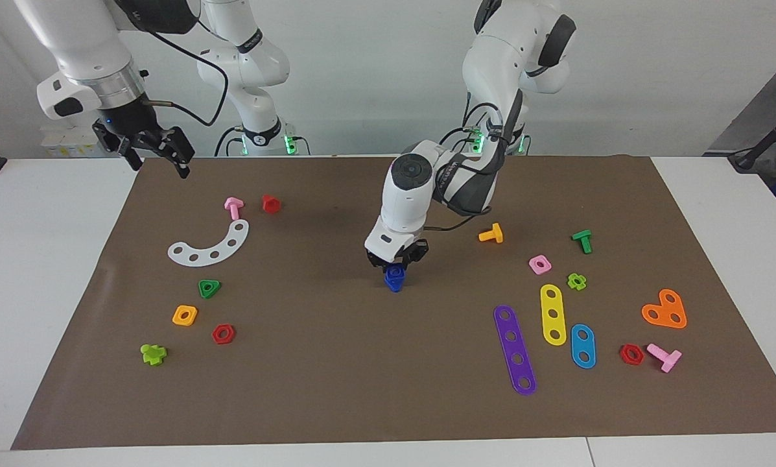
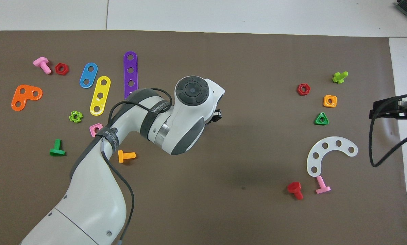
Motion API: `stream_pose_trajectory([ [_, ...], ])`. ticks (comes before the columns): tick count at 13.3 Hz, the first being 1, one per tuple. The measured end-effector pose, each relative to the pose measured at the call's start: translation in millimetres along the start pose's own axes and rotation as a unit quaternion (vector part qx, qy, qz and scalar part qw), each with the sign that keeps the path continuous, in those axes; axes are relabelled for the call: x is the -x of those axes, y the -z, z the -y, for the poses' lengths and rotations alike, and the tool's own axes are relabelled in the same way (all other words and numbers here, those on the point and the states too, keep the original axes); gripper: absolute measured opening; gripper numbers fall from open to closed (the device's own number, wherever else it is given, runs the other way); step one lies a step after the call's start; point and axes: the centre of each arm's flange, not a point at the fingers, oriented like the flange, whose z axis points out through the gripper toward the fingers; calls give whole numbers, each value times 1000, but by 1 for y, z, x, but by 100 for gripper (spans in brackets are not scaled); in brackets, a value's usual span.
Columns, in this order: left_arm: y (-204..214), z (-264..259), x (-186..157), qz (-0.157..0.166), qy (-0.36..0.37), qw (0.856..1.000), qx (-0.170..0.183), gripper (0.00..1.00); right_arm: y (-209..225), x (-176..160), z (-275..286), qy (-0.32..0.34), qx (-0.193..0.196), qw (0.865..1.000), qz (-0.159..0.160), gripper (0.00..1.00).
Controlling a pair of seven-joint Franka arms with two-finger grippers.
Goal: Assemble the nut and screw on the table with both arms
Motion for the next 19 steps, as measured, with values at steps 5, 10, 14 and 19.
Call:
stream_pose_trajectory([
  [5,-8,-2,1,2,-2,1000,0,58,0,0,0,0,0,1000,0,100],
  [10,22,3,-15,4,10,1000,-8,71,0,0,0,0,0,1000,0,100],
  [14,75,65,-73,-7,58,998,-8,70,0,-1,1,11,-1,1000,-6,100],
  [19,182,232,-118,-4,17,1000,-19,70,-1,-2,1,41,-1,999,-9,100],
])
